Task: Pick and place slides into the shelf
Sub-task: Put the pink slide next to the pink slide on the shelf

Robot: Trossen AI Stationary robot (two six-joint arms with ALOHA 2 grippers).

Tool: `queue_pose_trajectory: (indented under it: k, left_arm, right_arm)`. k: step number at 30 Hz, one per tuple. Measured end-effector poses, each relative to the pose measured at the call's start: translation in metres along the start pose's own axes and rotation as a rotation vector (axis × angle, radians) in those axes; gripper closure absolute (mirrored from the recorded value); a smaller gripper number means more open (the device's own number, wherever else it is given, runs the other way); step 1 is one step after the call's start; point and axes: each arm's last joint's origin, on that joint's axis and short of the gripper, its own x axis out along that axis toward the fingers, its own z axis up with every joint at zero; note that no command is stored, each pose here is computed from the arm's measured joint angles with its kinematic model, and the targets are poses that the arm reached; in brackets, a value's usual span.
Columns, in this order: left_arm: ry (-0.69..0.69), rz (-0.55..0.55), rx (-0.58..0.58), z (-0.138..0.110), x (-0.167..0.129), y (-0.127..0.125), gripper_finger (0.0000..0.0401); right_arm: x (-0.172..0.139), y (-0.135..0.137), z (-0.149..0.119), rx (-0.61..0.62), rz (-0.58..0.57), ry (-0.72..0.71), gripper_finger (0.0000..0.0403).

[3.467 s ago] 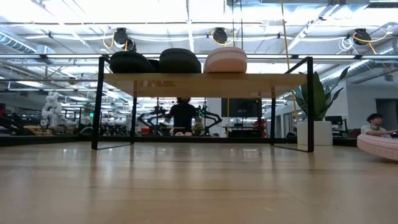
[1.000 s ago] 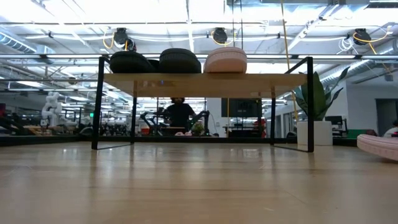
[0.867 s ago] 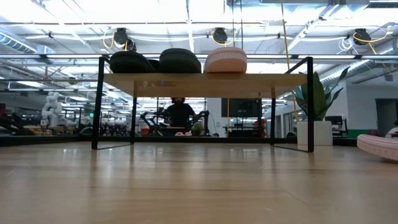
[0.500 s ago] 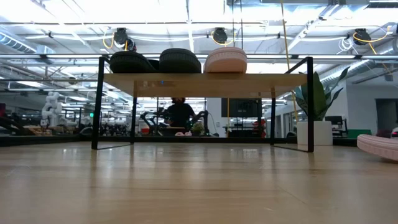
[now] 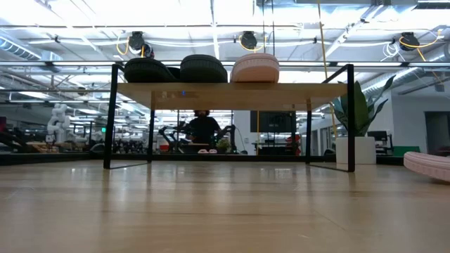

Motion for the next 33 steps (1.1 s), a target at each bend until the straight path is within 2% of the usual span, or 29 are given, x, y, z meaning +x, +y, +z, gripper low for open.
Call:
queue_pose_trajectory:
  k: [9, 33]
  left_arm:
    - [0.0, 0.0, 0.0, 0.0, 0.0, 0.0, 0.0148]
    - [-0.001, 0.001, 0.005, 0.0, 0.0, 0.0, 0.0148]
  right_arm:
    - [0.0, -0.0024, 0.0, -0.001, -0.043, -0.021, 0.0314]
    - [0.0049, -0.0055, -0.0033, 0.005, -0.07, -0.002, 0.0314]
